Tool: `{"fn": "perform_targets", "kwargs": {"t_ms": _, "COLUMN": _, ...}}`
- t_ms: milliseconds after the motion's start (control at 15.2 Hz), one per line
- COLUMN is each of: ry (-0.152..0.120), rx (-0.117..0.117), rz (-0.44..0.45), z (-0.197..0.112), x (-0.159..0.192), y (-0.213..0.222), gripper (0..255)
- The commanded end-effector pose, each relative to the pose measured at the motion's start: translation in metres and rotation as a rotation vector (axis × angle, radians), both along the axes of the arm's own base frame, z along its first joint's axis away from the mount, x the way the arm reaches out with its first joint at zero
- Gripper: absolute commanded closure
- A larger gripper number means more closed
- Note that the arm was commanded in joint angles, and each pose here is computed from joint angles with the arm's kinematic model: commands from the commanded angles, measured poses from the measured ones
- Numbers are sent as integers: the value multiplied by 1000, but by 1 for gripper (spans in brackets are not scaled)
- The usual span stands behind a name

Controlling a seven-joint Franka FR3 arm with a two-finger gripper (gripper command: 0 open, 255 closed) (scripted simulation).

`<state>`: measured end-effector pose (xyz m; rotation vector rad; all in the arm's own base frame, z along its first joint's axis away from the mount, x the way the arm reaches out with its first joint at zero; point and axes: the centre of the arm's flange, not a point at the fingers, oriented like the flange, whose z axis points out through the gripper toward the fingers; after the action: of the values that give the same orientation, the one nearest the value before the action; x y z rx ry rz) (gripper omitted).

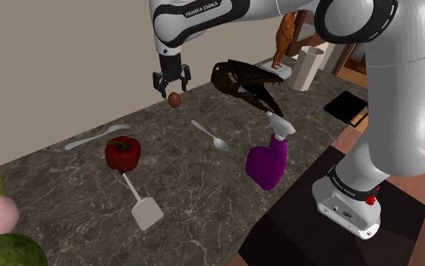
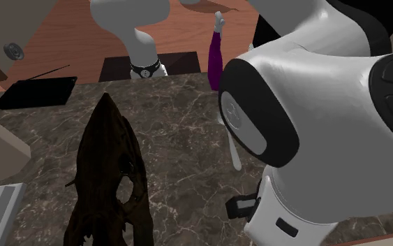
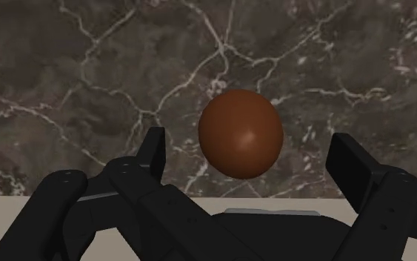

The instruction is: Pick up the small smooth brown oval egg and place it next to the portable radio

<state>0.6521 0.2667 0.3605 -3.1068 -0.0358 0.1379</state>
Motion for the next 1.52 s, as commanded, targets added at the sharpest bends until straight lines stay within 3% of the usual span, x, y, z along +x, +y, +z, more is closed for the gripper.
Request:
{"fn": "perform_targets", "kwargs": {"t_ms": 0, "ry": -1, "rx": 0, "rz": 0, "z": -10, "x": 0, "y": 0, "gripper": 0}}
{"fn": "perform_targets", "kwargs": {"t_ms": 198, "ry": -1, "rx": 0, "rz": 0, "z": -29, "x": -1, "y": 0, "gripper": 0}}
{"fn": "perform_targets", "kwargs": {"t_ms": 726, "ry": -1, "rx": 0, "rz": 0, "z": -29, "x": -1, "y": 0, "gripper": 0}}
{"fn": "perform_targets", "kwargs": {"t_ms": 792, "ry": -1, "rx": 0, "rz": 0, "z": -29, "x": -1, "y": 0, "gripper": 255}}
{"fn": "perform_targets", "kwargs": {"t_ms": 1452, "ry": -1, "rx": 0, "rz": 0, "z": -24, "x": -1, "y": 0, "gripper": 255}}
